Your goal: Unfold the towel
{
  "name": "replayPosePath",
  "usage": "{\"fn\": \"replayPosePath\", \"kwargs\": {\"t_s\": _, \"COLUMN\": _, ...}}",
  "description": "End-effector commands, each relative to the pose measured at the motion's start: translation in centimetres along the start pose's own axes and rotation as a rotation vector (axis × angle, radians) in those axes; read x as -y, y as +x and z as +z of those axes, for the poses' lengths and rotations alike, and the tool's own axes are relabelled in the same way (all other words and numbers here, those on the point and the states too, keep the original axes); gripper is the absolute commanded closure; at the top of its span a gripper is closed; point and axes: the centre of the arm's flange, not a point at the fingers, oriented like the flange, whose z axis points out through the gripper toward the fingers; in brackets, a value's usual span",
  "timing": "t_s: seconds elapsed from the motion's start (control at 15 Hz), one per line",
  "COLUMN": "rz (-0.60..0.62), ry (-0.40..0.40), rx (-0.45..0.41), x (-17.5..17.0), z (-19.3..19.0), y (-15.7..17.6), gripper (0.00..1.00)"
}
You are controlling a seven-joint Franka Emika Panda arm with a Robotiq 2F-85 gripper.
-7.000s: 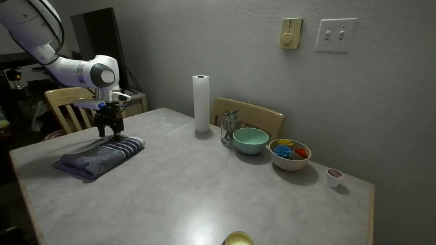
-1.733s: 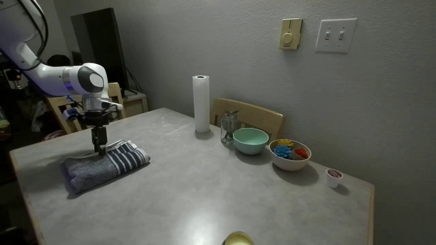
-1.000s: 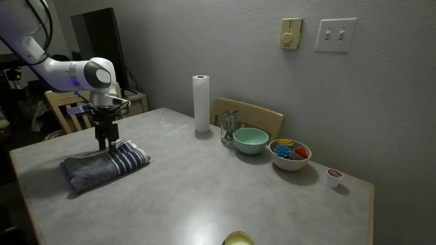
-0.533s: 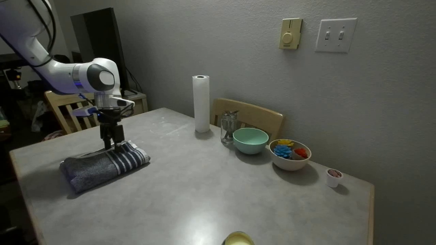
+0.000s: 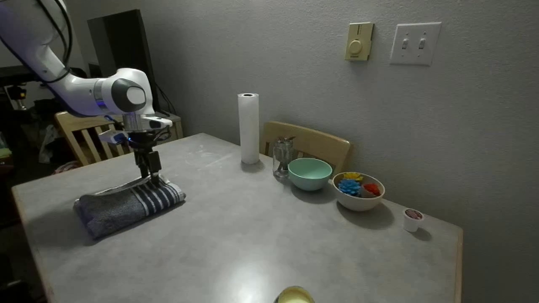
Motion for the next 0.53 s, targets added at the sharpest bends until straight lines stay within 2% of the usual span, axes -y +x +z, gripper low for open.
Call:
{"fn": "replayPosePath", "kwargs": {"t_s": 0.0, "rz": 0.080, "ry": 0.053, "rx": -0.065, "x": -0.19, "z": -0.58, "y": 0.23, "gripper": 0.00}}
{"fn": "replayPosePath", "kwargs": {"t_s": 0.2, "rz": 0.131, "ry": 0.068, "rx": -0.102, "x": -0.16, "z": -1.03, "y": 0.70, "gripper": 0.00}}
{"fn": "replayPosePath", "kwargs": {"t_s": 0.47, "rz": 0.199, "ry": 0.048, "rx": -0.120, "x": -1.07, "z": -0.84, "y": 0.77, "gripper": 0.00}}
